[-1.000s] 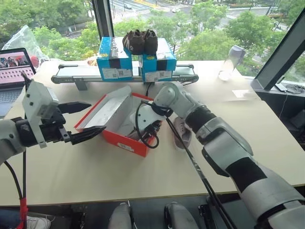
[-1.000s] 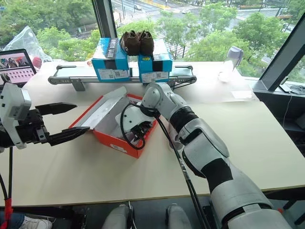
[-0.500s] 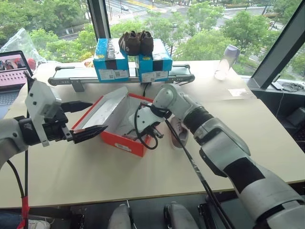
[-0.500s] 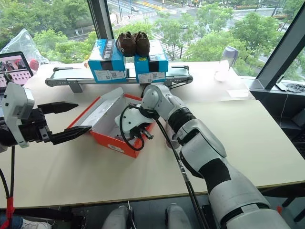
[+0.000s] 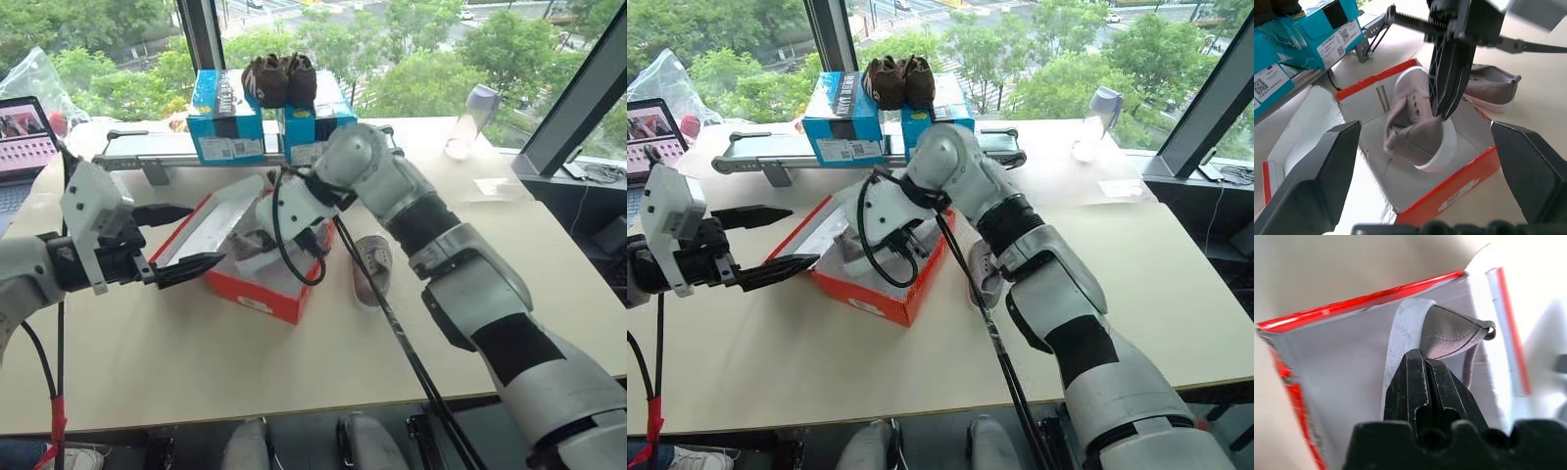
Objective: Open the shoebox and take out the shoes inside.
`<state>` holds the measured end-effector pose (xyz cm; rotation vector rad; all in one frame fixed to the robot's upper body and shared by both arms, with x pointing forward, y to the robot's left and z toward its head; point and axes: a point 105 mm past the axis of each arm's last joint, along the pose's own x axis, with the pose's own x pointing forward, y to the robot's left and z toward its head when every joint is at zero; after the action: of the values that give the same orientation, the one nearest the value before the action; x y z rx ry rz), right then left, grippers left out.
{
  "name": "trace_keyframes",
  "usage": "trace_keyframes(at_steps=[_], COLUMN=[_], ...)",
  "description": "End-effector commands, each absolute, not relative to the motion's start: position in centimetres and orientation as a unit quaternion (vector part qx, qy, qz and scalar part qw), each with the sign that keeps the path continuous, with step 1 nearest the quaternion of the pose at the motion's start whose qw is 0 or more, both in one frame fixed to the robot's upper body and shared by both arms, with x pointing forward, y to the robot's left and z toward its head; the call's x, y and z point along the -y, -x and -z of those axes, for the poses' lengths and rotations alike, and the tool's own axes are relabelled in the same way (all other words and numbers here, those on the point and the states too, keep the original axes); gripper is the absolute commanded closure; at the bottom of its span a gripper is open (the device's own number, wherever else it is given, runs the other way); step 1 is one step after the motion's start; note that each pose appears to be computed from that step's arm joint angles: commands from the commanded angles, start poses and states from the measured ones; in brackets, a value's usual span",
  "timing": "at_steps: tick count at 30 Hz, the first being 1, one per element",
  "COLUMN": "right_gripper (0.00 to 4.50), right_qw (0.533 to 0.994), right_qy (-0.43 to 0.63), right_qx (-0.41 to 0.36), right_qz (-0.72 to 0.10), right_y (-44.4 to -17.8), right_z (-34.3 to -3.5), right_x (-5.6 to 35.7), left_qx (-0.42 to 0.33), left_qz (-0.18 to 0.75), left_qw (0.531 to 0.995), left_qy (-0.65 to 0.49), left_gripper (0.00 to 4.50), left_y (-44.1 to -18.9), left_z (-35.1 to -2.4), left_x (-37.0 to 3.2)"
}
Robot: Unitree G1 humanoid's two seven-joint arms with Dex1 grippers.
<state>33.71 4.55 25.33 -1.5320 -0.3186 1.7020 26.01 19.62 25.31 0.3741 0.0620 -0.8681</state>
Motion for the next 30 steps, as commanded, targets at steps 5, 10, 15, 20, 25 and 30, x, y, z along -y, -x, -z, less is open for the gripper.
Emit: trace_keyframes(at_steps=[5,10,15,20,25,30], right_gripper=[4.47,4.47,4.47,4.47,4.47,4.47], right_qw=[0.432,0.515,0.603,0.682,0.780,0.856], right_qy=[0.631,0.633,0.620,0.596,0.438,0.222], right_qx=[0.200,0.141,0.078,-0.018,-0.132,-0.196], right_qz=[-0.613,-0.561,-0.496,-0.422,-0.427,-0.423], right_y=[-33.4,-35.9,-37.2,-38.2,-37.8,-37.2], right_z=[-31.7,-34.0,-35.8,-34.8,-30.3,-26.8], right_x=[-2.6,3.9,10.6,17.4,20.8,19.8], left_qx=[-0.004,-0.002,0.001,0.002,0.002,-0.002], left_qz=[0.439,0.464,0.480,0.495,0.509,0.513], left_qw=[0.878,0.866,0.858,0.849,0.841,0.838], left_qy=[-0.190,-0.185,-0.184,-0.184,-0.184,-0.186], left_gripper=[0.00,0.00,0.00,0.00,0.00,0.00], left_y=[-26.8,-27.5,-28.2,-28.8,-29.3,-29.4], left_z=[-26.0,-25.8,-25.7,-25.5,-25.4,-25.1], left_x=[-18.8,-18.0,-17.6,-17.0,-16.5,-16.3])
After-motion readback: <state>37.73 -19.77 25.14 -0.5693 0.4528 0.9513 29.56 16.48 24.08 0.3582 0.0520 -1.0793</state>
